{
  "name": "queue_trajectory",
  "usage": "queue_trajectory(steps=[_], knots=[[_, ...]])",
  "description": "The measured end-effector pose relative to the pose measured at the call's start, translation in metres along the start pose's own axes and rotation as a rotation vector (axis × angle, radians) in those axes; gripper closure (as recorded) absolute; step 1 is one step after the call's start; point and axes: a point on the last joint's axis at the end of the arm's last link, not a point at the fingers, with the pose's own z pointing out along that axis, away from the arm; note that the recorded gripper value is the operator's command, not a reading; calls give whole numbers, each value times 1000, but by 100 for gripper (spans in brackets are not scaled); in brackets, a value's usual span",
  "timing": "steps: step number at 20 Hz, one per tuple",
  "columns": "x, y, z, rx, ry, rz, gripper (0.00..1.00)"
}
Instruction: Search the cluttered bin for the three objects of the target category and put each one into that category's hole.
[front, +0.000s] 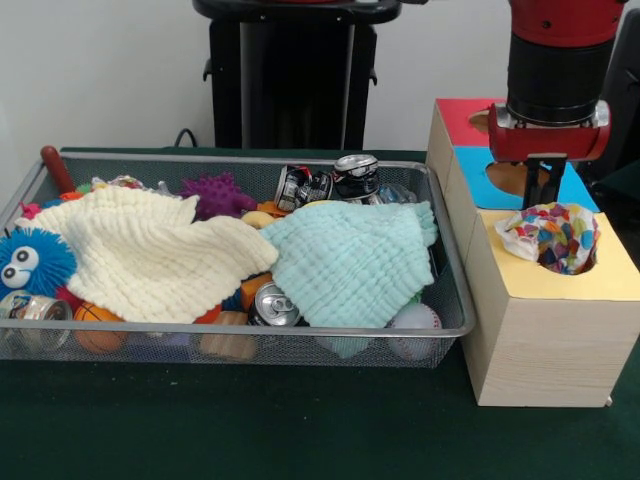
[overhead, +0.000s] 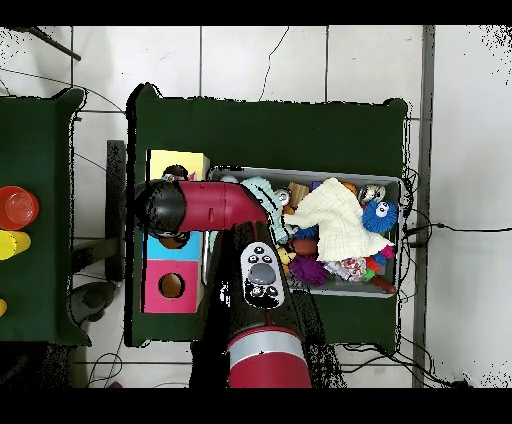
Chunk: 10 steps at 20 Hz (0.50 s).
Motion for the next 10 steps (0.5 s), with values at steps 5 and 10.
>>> queue_trajectory(steps=[5,10], knots=[[1,1,0,5,-7,-3,100],[1,2,0,9,-10,-5,100]])
